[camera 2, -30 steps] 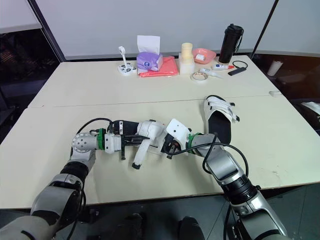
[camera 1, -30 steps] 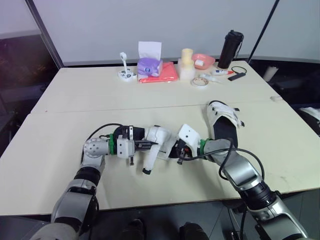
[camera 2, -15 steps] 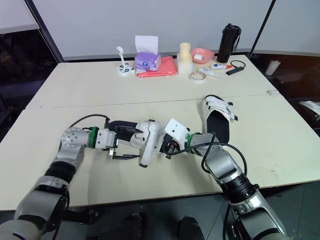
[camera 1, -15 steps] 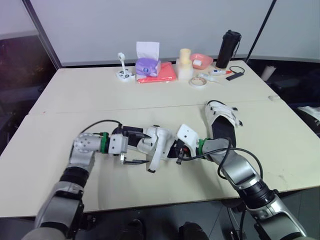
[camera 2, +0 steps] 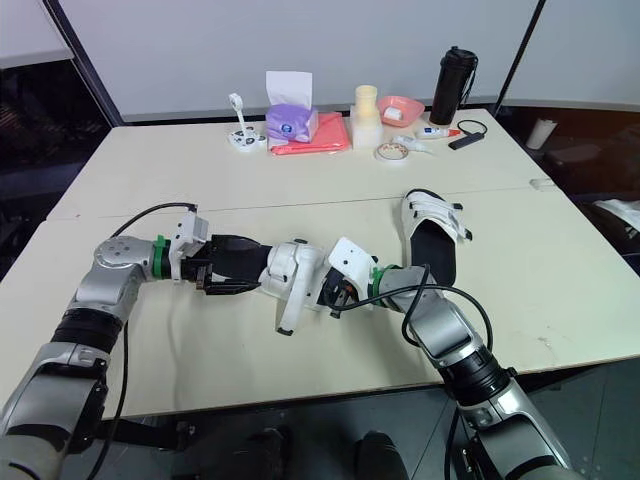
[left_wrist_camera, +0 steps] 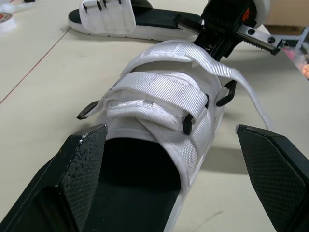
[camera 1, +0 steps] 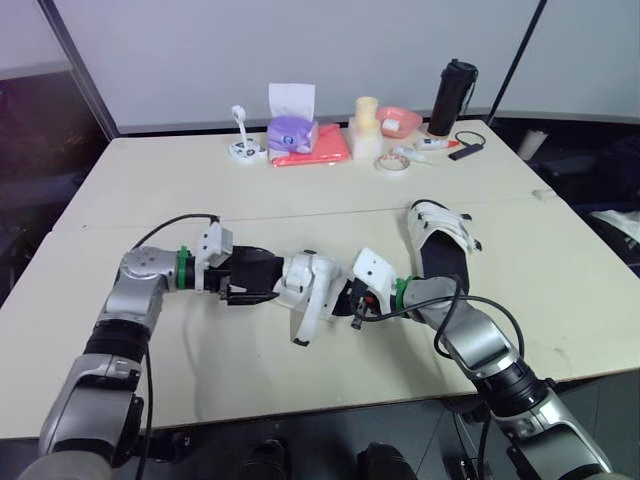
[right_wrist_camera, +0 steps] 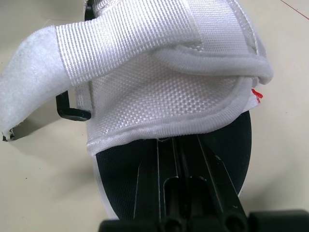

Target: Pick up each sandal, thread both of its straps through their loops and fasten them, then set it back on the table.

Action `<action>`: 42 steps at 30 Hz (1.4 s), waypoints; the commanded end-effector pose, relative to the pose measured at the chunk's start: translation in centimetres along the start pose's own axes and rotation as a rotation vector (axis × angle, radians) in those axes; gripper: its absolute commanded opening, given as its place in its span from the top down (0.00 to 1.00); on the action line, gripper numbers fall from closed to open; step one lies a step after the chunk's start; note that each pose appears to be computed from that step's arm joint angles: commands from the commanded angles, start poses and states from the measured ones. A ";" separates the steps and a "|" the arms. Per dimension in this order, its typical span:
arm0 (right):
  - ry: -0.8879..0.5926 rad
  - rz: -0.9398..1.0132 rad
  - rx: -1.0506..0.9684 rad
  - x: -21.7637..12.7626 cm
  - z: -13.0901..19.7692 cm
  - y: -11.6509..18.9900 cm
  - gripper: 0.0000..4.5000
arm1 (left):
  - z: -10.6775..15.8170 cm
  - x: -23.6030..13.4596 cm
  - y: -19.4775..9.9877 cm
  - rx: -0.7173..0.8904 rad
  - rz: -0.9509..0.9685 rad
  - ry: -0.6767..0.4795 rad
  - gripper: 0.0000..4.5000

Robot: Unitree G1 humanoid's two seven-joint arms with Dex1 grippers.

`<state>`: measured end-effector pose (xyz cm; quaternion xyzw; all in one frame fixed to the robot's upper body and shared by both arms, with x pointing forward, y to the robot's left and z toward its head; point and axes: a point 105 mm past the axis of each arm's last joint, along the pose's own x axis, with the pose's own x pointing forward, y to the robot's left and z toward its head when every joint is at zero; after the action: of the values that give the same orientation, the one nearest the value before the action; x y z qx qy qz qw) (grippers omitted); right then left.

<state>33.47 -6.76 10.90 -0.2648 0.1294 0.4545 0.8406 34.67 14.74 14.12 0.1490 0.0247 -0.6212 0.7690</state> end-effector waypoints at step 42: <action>0.017 -0.005 -0.017 -0.5 0.1 -0.7 1.00 | 0.2 -2.2 -2.9 -0.348 -0.180 0.117 0.02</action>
<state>33.64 -7.00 11.11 -0.2693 0.1336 0.4569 0.8372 31.19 16.10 12.33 0.0469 0.2116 -0.6590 0.7202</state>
